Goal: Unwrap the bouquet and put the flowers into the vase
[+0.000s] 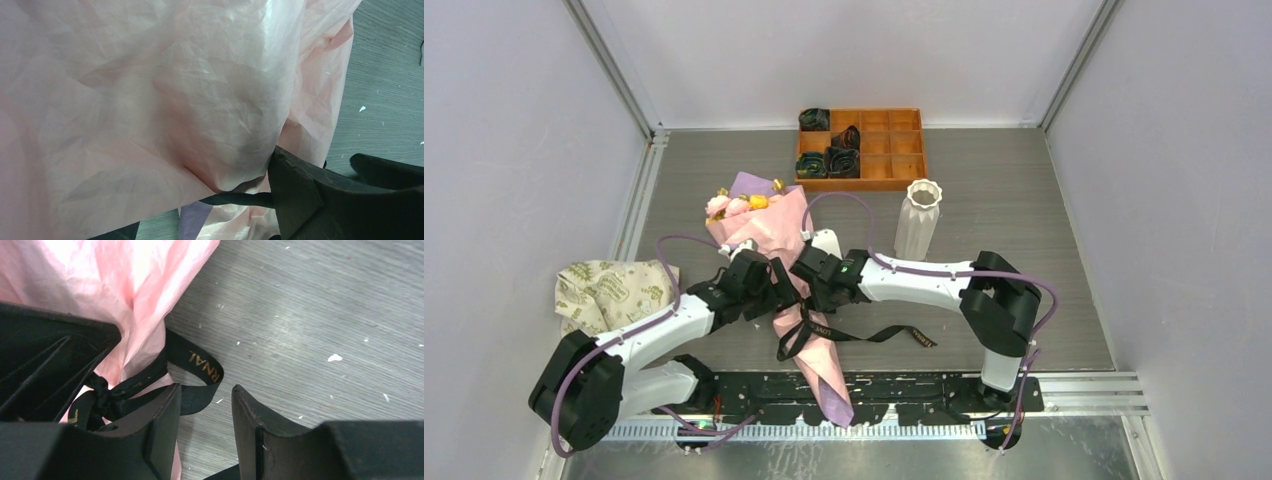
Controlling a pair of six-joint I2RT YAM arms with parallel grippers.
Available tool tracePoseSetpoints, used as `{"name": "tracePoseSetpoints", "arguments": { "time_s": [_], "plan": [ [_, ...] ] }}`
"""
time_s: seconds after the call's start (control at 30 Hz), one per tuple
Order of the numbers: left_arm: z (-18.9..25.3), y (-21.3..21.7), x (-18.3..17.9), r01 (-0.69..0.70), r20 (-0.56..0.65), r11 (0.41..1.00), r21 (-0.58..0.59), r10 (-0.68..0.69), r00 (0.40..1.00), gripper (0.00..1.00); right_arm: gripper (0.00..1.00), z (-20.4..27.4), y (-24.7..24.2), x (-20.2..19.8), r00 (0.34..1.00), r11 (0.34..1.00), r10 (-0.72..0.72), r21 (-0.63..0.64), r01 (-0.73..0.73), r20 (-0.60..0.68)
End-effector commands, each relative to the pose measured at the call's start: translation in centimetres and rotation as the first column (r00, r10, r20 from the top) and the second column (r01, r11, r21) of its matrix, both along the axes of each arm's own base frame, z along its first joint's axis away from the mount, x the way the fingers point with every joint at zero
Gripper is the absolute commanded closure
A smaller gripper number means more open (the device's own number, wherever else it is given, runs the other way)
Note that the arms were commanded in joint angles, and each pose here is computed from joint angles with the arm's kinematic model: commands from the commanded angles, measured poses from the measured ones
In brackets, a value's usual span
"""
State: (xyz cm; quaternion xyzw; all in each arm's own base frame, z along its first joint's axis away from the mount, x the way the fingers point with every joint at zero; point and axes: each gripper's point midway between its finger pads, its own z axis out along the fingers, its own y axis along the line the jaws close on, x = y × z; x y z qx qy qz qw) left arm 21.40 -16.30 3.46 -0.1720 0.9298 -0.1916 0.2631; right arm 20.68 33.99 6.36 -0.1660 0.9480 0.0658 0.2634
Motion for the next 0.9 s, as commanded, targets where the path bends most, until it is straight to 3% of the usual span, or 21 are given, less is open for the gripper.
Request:
{"name": "tracePoseSetpoints", "arguments": {
  "time_s": [0.0, 0.23, 0.6, 0.87],
  "plan": [
    [-1.2, 1.6, -1.4, -0.006, -0.058, 0.997, 0.081, 0.01, 0.998, 0.17, 0.52, 0.3, 2.4, -0.6, 0.999, 0.992, 0.018, 0.125, -0.014, -0.031],
    [-1.2, 1.6, -1.4, -0.006, -0.062, 0.997, 0.079, 0.011, 0.998, 0.17, 0.57, -0.8, 3.4, -1.8, 0.995, 0.979, 0.04, 0.2, -0.022, -0.087],
    [-1.3, 1.6, -1.5, -0.008, -0.065, 0.997, 0.078, 0.013, 0.998, 0.18, 0.99, -1.1, 3.4, -1.6, 0.996, 0.98, 0.02, 0.201, -0.002, -0.088],
    [-1.1, 1.6, -1.5, -0.008, -0.06, 0.997, 0.077, 0.013, 0.998, 0.18, 0.99, 4.2, 0.0, 0.6, 0.997, 0.986, -0.053, 0.163, 0.042, 0.06]
  ]
}}
